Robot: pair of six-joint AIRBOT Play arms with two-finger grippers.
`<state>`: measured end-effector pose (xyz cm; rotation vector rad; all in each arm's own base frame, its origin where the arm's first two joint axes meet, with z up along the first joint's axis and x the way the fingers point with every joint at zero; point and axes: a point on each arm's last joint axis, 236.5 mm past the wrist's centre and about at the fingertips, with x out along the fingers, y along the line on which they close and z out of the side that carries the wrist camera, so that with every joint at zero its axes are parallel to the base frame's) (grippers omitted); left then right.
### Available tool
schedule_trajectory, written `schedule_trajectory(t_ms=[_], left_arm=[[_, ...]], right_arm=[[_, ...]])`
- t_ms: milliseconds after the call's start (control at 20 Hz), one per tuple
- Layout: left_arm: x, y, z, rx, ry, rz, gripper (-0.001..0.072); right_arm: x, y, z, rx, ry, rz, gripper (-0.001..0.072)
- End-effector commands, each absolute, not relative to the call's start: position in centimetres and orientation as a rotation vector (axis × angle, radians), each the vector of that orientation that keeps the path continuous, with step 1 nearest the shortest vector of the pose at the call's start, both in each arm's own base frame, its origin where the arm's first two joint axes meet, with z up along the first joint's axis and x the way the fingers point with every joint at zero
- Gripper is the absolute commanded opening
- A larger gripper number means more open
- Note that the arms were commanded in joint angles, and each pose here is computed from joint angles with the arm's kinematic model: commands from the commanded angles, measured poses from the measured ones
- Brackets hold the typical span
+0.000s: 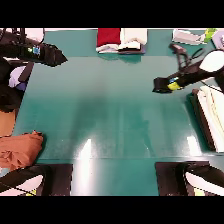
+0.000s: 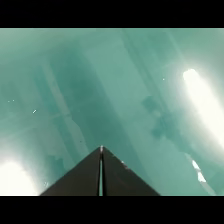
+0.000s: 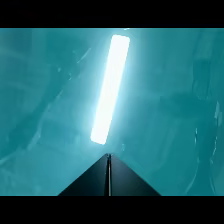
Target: Fold the shirts.
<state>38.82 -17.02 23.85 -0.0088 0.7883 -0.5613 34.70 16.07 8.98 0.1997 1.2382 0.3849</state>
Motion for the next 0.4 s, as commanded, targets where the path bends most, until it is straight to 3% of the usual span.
schedule_trajectory(t_ms=[0, 350], left_arm=[[38.83, -17.0, 23.86, -0.009, 0.788, -0.561, 0.0025], [38.84, -17.0, 23.87, -0.01, 0.787, -0.561, 0.0025]], right_arm=[[33.66, 19.43, 7.72, 0.145, 1.273, 0.462, 0.0023], [34.02, 19.55, 7.91, 0.151, 1.255, 0.462, 0.0023]])
